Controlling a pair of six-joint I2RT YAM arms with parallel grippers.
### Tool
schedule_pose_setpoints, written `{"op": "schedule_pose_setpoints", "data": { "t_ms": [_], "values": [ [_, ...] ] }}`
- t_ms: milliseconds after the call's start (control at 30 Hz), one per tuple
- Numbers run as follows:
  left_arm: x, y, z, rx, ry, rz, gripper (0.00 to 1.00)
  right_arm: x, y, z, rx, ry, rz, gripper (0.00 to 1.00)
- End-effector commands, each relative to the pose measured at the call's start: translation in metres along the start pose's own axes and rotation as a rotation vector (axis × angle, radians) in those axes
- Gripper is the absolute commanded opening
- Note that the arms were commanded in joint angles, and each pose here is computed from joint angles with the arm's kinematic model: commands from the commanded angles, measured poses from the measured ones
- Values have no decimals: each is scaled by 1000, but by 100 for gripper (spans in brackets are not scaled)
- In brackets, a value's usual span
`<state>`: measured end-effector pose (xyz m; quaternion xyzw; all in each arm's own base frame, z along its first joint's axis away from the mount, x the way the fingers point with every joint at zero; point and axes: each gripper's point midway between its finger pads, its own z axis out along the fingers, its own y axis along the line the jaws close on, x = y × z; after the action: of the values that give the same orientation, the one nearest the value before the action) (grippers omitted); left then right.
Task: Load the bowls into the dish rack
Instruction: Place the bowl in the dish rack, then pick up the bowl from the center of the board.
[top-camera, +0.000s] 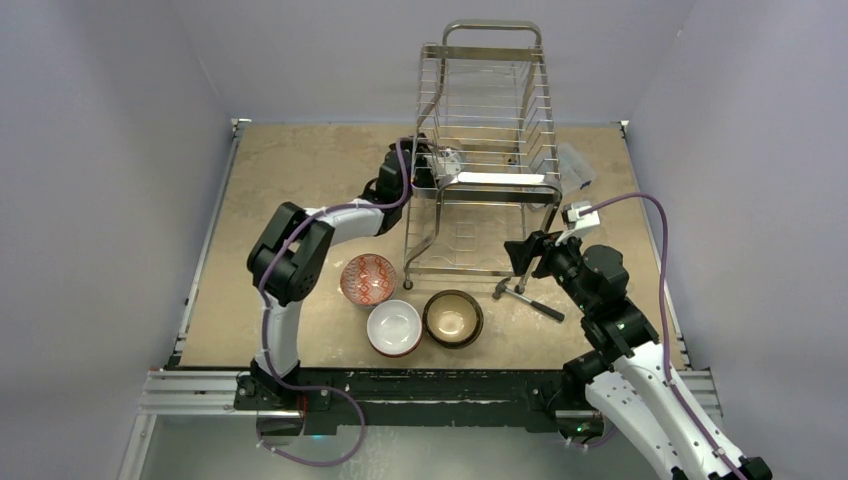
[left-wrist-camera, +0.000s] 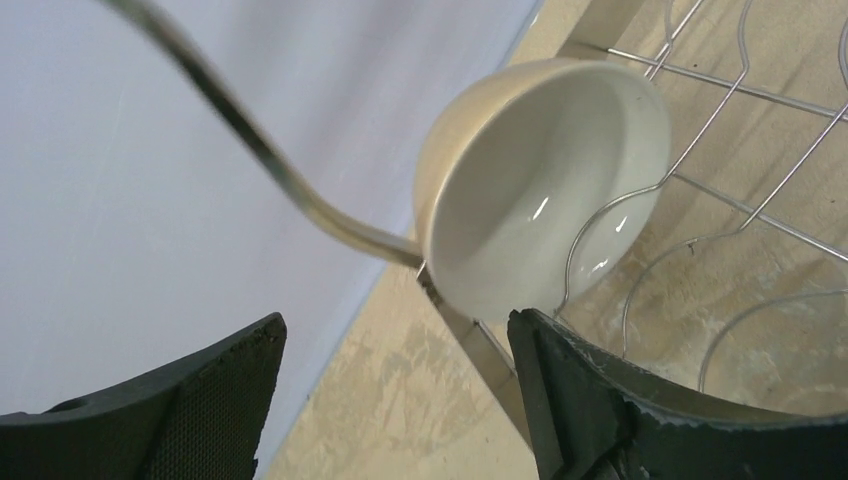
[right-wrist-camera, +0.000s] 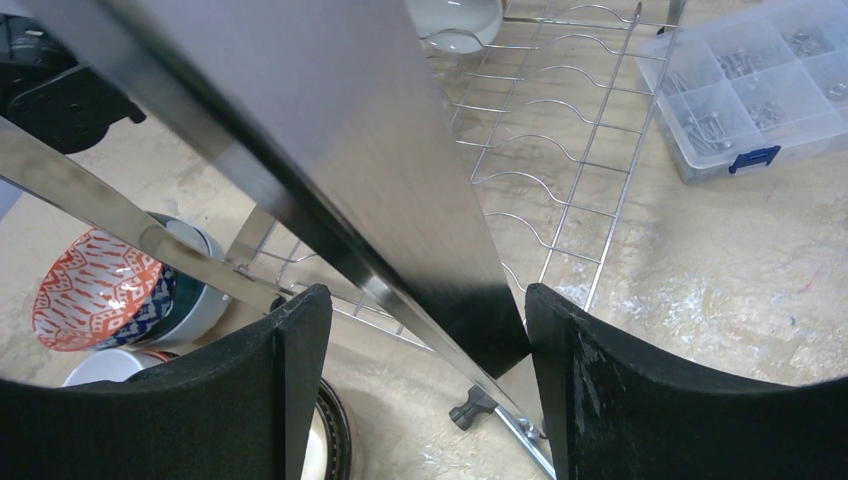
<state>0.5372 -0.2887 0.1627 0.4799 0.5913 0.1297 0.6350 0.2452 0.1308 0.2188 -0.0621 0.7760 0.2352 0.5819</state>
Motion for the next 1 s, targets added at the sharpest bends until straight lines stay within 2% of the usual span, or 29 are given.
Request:
{"op": "schedule_pose_setpoints", "data": {
  "t_ms": [0,133,467,733,967],
  "values": [
    [-52,80,-38,-250,-143,-164,82,-8,16,-2,-78,-25,5,73],
    [-32,89,-62,-312,-88,-301,85,-8,17,-2,-85,-25,6,73],
    [15,67,-101,-261,78,-557,88,-12,20,-5,-94,-29,12,73],
    [34,46,-124,-221,198,-736,90,-13,27,-8,-124,-16,33,75],
    [45,28,-156,-223,287,-987,91,-6,33,-13,-150,9,74,79]
  ]
}}
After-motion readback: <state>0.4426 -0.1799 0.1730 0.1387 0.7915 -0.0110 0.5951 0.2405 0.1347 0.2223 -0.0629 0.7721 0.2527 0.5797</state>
